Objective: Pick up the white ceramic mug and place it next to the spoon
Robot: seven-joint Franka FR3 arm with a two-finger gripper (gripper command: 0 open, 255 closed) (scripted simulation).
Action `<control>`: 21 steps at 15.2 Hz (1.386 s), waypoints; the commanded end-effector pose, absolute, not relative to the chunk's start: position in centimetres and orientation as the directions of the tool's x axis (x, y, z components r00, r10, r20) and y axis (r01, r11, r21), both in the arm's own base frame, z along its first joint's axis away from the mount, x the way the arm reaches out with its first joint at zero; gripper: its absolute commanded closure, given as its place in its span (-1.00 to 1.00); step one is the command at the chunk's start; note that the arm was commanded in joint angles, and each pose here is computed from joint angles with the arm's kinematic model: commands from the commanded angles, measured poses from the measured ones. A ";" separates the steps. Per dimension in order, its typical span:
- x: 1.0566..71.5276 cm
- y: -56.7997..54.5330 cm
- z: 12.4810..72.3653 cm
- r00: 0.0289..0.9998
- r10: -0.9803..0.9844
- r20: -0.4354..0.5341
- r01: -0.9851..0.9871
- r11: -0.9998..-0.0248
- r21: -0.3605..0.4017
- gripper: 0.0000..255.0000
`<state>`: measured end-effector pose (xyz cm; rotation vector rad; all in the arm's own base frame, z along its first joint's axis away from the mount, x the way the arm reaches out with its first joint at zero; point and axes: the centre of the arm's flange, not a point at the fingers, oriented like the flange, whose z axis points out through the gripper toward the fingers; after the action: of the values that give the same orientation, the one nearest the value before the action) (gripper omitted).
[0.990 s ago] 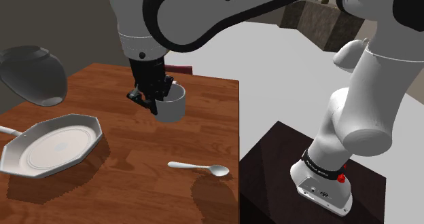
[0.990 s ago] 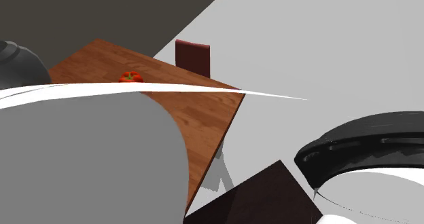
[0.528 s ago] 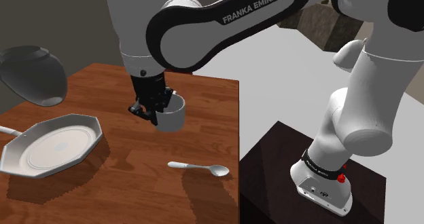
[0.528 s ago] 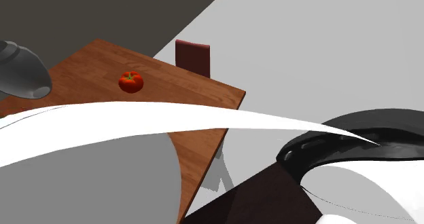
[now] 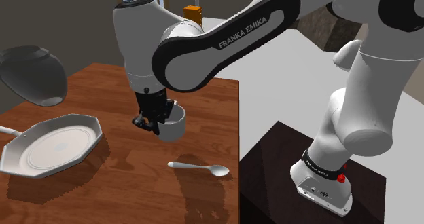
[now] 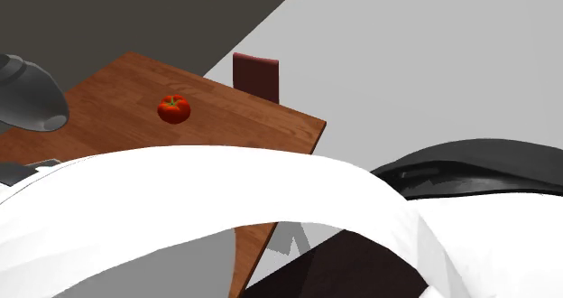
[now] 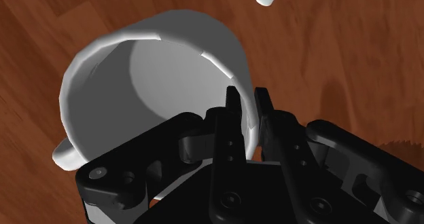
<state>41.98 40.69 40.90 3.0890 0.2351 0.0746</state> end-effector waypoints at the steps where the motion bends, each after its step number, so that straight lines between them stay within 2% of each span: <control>1: 42.0 40.7 39.8 0.987 0.152 0.045 0.150 -0.988 0.046 1.00; 11: 42.0 40.7 34.7 0.987 0.152 0.045 0.150 -0.988 0.046 1.00; 18: 42.0 40.7 34.7 0.987 0.152 0.045 0.150 -0.988 0.046 1.00; 19: 42.0 40.7 34.7 0.987 0.152 0.045 0.150 -0.988 0.046 -1.00; 21: 42.0 40.7 34.7 0.987 0.152 0.045 0.150 -0.988 0.046 -1.00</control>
<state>42.00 40.70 34.68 3.0894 0.2353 0.0754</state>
